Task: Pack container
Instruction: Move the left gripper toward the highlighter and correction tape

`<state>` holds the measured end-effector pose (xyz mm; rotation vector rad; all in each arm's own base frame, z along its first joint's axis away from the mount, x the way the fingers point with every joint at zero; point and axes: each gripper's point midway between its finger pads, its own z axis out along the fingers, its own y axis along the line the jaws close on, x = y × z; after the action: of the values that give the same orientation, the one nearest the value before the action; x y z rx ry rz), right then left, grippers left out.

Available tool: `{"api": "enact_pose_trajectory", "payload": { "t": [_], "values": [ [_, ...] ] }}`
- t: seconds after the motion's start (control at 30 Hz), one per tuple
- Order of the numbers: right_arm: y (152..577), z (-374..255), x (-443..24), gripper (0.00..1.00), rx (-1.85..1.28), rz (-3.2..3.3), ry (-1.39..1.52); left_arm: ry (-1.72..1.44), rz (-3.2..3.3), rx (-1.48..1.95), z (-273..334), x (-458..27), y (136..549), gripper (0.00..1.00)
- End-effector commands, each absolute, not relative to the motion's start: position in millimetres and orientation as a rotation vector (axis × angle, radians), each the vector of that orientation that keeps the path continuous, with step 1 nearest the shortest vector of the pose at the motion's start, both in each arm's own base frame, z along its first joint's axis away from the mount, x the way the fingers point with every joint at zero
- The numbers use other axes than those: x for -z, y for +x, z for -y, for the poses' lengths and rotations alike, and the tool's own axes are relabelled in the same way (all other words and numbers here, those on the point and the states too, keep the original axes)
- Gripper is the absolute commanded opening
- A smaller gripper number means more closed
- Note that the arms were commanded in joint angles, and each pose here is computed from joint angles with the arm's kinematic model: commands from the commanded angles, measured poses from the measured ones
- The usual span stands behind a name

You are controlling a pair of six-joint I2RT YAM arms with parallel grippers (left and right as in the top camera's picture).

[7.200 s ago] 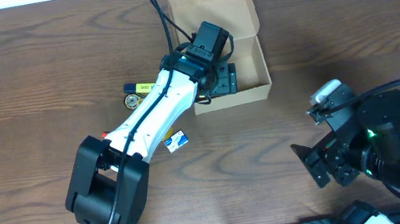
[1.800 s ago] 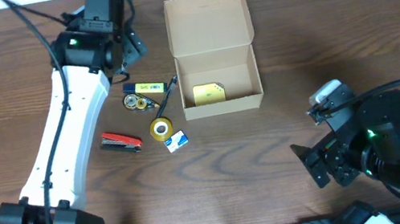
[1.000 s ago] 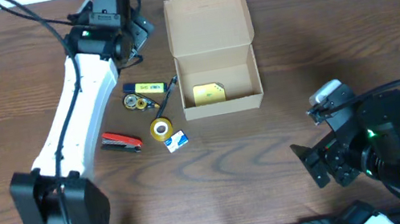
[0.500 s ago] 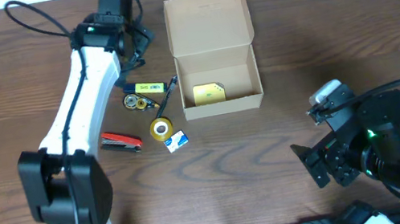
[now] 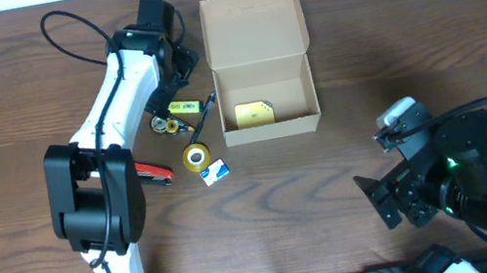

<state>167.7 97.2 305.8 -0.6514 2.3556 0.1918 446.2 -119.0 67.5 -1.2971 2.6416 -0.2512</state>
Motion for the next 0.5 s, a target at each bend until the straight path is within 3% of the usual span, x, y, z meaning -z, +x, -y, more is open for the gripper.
{"api": "enact_pose_trajectory", "payload": {
  "t": [0.0,0.27,0.3,0.47],
  "values": [
    [169.0,-94.4,-305.8,0.99,-0.192,-2.364,-0.616,-1.347,-2.681,0.251,121.8,-51.5,440.6,1.0],
    [169.0,-94.5,-305.8,0.99,-0.192,-2.364,-0.616,-1.451,-2.636,0.189,114.3,-49.8,435.1,1.0],
    [169.0,-94.4,-305.8,0.99,-0.192,-2.364,-0.616,-1.466,-2.622,0.18,112.9,-49.8,435.5,0.95],
    [169.0,-94.4,-305.8,0.99,-0.192,-2.364,-0.616,-1.523,-2.563,0.145,107.5,-50.0,437.2,0.94]
  ]
}}
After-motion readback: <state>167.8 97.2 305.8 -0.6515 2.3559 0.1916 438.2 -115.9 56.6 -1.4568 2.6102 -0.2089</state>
